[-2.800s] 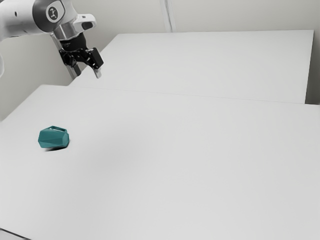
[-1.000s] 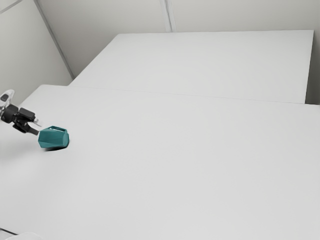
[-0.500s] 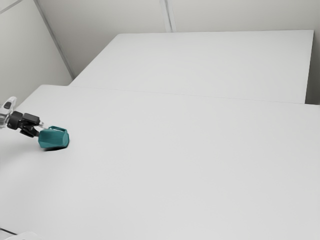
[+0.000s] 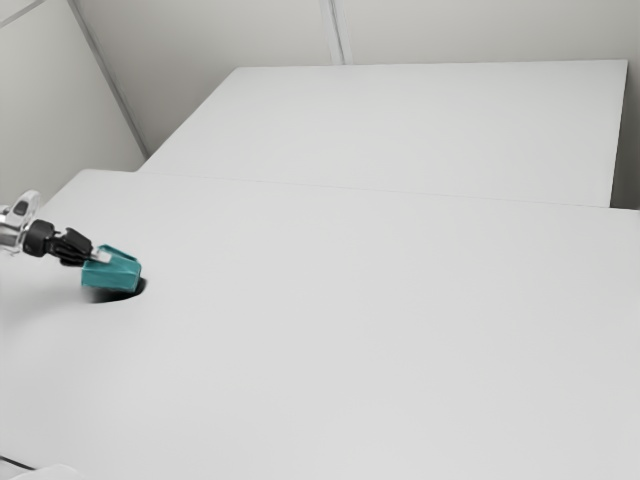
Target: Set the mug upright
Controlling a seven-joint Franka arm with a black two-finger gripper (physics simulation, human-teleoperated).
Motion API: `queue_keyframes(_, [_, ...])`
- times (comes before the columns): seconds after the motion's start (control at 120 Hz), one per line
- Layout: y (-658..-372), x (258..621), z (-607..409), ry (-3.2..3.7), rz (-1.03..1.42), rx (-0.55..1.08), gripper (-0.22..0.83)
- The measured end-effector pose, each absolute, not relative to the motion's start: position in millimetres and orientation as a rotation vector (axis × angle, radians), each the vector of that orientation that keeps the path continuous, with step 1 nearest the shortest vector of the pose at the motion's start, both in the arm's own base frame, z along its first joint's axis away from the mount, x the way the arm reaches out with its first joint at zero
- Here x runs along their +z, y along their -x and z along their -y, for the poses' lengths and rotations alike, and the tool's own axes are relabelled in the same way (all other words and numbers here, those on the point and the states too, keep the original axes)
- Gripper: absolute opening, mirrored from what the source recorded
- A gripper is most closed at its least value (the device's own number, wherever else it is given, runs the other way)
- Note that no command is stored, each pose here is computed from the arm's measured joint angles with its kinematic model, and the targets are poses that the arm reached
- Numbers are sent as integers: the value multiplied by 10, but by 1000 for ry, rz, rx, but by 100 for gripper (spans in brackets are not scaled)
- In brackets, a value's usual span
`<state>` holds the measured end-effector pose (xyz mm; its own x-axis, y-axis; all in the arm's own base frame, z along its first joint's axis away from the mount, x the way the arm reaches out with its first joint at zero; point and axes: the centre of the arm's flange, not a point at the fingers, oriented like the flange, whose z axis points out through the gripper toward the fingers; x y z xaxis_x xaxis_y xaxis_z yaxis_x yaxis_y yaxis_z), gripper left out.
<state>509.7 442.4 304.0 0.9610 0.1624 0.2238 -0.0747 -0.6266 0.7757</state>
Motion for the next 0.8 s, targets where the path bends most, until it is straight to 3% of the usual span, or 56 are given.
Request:
queue_keyframes(0.275, [-5233, 3671, -3864, -2243, 64, 324, -15])
queue_keyframes(0.475, [-5492, 4264, -3085, -2426, 220, 172, -17])
queue_keyframes(0.608, [-5655, 4330, -2536, -2562, 305, 67, -17])
queue_keyframes(0.8, [-5639, 4300, -1945, -2770, 377, 0, -17])
